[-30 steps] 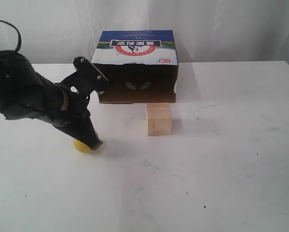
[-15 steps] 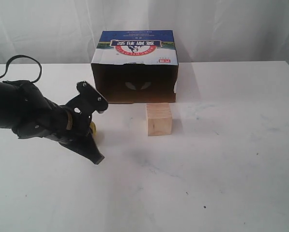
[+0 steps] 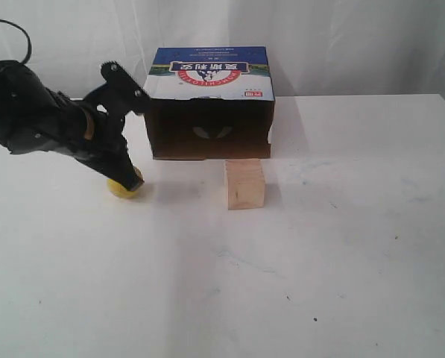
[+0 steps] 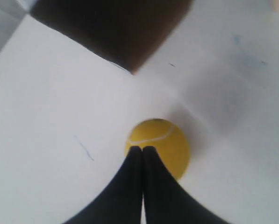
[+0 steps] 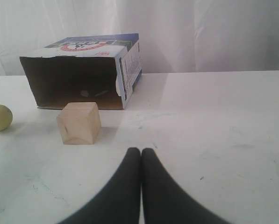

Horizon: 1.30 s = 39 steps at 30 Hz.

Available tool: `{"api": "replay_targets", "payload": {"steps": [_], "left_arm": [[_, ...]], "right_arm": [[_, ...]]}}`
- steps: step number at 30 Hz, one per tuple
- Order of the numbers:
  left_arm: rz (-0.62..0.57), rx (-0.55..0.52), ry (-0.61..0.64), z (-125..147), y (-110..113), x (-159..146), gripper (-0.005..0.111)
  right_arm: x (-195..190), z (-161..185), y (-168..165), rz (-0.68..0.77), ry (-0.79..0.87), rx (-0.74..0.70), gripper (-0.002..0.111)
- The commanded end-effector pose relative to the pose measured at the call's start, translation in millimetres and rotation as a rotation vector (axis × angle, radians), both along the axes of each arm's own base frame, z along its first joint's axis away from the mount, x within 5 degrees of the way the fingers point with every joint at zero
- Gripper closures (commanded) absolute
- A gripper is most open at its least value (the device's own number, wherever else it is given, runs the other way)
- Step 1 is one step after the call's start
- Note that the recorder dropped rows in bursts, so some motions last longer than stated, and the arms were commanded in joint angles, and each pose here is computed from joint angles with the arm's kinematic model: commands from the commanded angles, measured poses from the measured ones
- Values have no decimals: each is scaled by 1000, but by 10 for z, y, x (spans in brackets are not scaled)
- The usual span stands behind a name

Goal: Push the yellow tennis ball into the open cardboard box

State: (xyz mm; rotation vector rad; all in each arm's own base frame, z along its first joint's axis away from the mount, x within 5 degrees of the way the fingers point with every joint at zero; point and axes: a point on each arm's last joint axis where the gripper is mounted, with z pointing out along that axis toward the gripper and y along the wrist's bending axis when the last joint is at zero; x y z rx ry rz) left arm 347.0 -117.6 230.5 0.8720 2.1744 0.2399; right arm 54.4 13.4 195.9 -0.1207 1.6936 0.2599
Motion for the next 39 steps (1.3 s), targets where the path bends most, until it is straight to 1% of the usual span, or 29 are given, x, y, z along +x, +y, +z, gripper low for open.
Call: {"api": "replay_targets", "payload": {"steps": [1,2,4,6,8,13,16,20,26,33,39], "left_arm": [[63,-25,3,-300,275,383,107],[78,-20,25,-425,322,465,107],[66,13,59,-645,361,586,107],[43,45,96,-857,343,667,107],[34,49,122,-991,281,690,107],[0,30,124,-979,64,628,107],[-12,50,134,-911,-21,575,107],[-14,86,164,-858,-98,494,107],[-37,83,187,-907,-211,389,107],[-93,27,126,-870,-358,396,107],[-100,-2,57,-689,-429,527,107]], "right_arm": [[-1,-10,-2,-3,-5,5,108],[-1,-10,-2,-3,-5,5,108],[-1,-10,-2,-3,-5,5,108],[-1,-10,-2,-3,-5,5,108],[-1,-10,-2,-3,-5,5,108],[-1,-10,-2,-3,-5,5,108],[-1,-10,-2,-3,-5,5,108],[-1,-10,-2,-3,-5,5,108],[-1,-10,-2,-3,-5,5,108],[-1,-10,-2,-3,-5,5,108],[-1,-10,-2,-3,-5,5,108]]}}
